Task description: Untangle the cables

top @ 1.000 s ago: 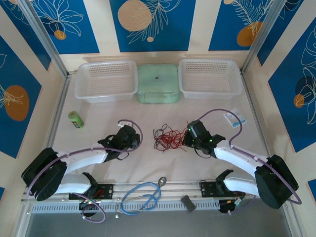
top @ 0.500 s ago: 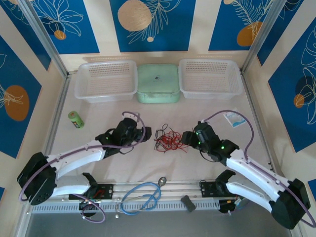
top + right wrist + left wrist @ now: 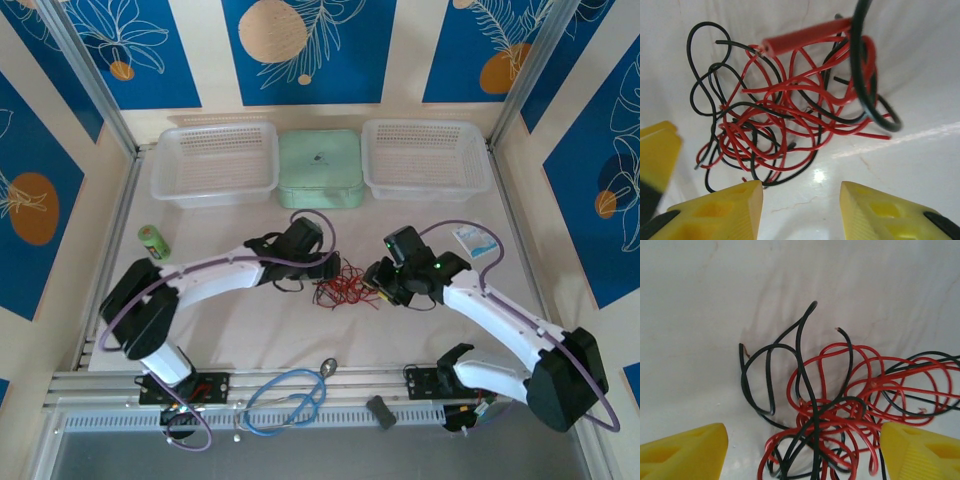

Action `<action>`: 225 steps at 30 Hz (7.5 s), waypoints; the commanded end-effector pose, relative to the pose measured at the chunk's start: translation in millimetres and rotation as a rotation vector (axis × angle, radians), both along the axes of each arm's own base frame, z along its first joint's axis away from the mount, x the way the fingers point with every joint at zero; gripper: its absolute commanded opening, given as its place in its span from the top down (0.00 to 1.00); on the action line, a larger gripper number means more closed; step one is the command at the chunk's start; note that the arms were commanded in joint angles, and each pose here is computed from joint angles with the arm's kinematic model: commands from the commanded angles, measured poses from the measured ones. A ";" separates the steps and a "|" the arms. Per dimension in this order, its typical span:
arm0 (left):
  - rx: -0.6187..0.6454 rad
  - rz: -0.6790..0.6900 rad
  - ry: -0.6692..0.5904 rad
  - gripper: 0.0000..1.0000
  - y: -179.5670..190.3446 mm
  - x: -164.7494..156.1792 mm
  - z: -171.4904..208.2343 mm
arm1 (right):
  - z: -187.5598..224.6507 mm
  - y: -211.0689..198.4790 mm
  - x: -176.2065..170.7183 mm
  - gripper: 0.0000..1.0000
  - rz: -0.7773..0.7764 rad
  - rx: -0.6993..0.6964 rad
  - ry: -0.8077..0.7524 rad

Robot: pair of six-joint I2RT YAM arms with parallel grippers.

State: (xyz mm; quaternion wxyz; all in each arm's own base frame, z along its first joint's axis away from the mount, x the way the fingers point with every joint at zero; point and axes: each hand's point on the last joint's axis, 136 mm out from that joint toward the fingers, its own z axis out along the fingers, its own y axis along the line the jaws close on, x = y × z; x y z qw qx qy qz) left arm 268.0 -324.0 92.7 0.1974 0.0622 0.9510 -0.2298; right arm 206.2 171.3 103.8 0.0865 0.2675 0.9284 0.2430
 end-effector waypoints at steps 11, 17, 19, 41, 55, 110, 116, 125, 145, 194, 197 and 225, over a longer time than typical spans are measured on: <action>0.171 0.033 0.075 0.50 13.3 -17.4 -74.7 | -62.2 -10.2 23.1 0.55 -0.234 0.066 0.127; 0.170 0.069 -0.033 0.68 37.1 -16.1 -52.0 | -89.3 -16.0 28.4 0.72 -0.238 0.047 0.173; 0.170 0.075 -0.082 0.73 44.4 -14.7 -39.5 | -95.7 -18.8 30.3 0.85 -0.239 0.043 0.183; -0.020 -0.170 -0.110 0.42 -10.7 -55.5 58.6 | -78.3 -57.2 29.3 1.00 -0.111 -0.096 -0.134; -0.056 -0.074 0.159 0.44 -63.2 -70.5 5.1 | -74.0 -52.0 24.6 1.00 -0.083 -0.082 -0.166; 0.344 -0.008 -0.231 0.90 77.5 -11.6 -13.2 | -66.2 -64.0 8.1 0.94 0.128 -0.245 -0.049; 0.165 -0.147 -0.242 0.91 41.1 -21.4 -30.6 | -32.8 -22.0 6.6 0.54 0.328 -0.085 -0.068; 0.126 -0.163 -0.273 0.92 36.8 -21.3 -29.1 | 29.4 39.7 -12.1 0.31 0.499 -0.040 -0.060; 0.229 -0.017 -0.287 0.89 95.4 -22.1 -36.1 | -73.3 46.7 24.5 0.85 0.398 -0.203 0.168; 0.114 -0.177 -0.216 0.30 7.9 15.7 -25.3 | -60.9 22.3 52.9 0.39 -0.076 0.165 0.180; 0.095 -0.172 -0.214 0.34 2.7 17.9 -35.3 | -74.2 21.2 54.1 0.47 -0.089 0.151 0.200; 0.365 0.051 -0.336 0.87 114.1 11.0 -29.4 | -77.0 -41.6 37.3 0.62 0.278 -0.272 0.026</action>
